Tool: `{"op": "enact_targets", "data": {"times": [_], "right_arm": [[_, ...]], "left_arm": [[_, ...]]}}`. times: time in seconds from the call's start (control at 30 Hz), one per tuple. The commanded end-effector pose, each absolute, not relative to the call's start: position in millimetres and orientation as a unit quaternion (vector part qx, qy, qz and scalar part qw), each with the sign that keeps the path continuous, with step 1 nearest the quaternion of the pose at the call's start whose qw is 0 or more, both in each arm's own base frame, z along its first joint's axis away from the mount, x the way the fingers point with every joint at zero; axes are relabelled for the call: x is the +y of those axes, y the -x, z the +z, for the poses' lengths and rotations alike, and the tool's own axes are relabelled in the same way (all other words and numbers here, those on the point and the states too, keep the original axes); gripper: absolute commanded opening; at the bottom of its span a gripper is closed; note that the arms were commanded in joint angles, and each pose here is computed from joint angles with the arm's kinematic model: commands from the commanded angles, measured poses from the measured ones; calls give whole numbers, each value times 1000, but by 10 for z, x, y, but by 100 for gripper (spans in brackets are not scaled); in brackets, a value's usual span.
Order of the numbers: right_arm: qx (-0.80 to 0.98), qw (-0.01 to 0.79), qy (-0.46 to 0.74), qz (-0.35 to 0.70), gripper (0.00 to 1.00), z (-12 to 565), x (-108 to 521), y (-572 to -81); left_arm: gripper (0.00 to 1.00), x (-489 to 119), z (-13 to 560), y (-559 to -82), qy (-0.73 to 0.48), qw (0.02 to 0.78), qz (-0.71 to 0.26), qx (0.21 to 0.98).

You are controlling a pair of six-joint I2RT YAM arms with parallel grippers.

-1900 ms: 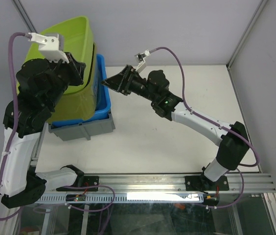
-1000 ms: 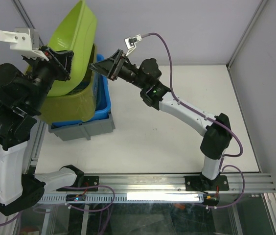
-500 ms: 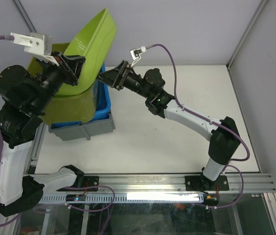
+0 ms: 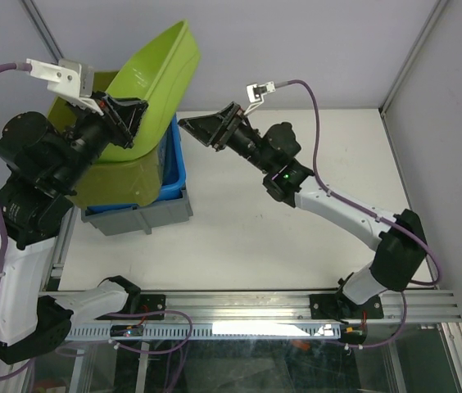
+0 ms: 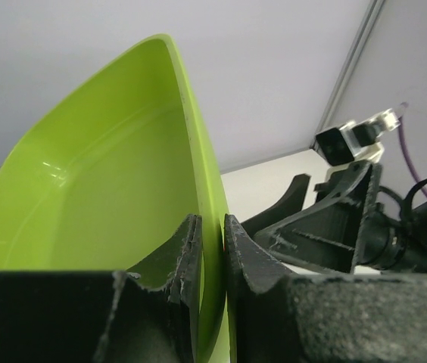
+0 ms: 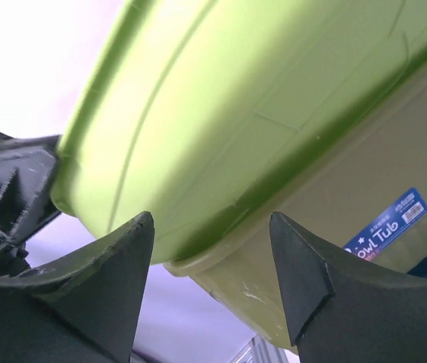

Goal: Turn the large container upside down

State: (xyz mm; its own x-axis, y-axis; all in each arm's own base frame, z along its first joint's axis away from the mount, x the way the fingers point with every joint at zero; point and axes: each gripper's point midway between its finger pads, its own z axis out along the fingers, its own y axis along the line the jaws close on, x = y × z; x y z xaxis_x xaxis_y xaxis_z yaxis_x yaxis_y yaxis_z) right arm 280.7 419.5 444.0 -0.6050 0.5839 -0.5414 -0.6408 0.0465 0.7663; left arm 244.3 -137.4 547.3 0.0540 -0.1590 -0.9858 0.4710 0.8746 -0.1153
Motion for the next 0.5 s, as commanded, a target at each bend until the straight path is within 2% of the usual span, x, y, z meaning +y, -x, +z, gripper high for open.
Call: {"op": "enact_targets", "data": {"times": [0.0,0.13,0.17,0.2,0.23,0.37,0.47], "right_arm": [[523,516,13,679,66,5147,3802,-2711],[606,509,-41,610,66,5115,3738,-2914],[625,523,-58,576,84,5080,3682,-3026],[639,525,-68,557,96,5086,3652,-3069],[650,527,-77,542,99,5077,3634,-3112],[640,537,-51,548,97,5274,3693,-3097],[629,532,-33,567,84,5383,3785,-3060]], "left_arm": [[0,-1446,5583,-2298,-143,722,-249,629],[0,-1484,5493,-2334,-161,719,-240,632],[0,-1489,5463,-2350,-164,718,-236,634],[0,-1489,5438,-2362,-166,717,-233,636],[0,-1492,5411,-2379,-168,716,-229,638],[0,-1483,5368,-2396,-173,716,-220,639],[0,-1474,5359,-2398,-176,717,-215,639]]}}
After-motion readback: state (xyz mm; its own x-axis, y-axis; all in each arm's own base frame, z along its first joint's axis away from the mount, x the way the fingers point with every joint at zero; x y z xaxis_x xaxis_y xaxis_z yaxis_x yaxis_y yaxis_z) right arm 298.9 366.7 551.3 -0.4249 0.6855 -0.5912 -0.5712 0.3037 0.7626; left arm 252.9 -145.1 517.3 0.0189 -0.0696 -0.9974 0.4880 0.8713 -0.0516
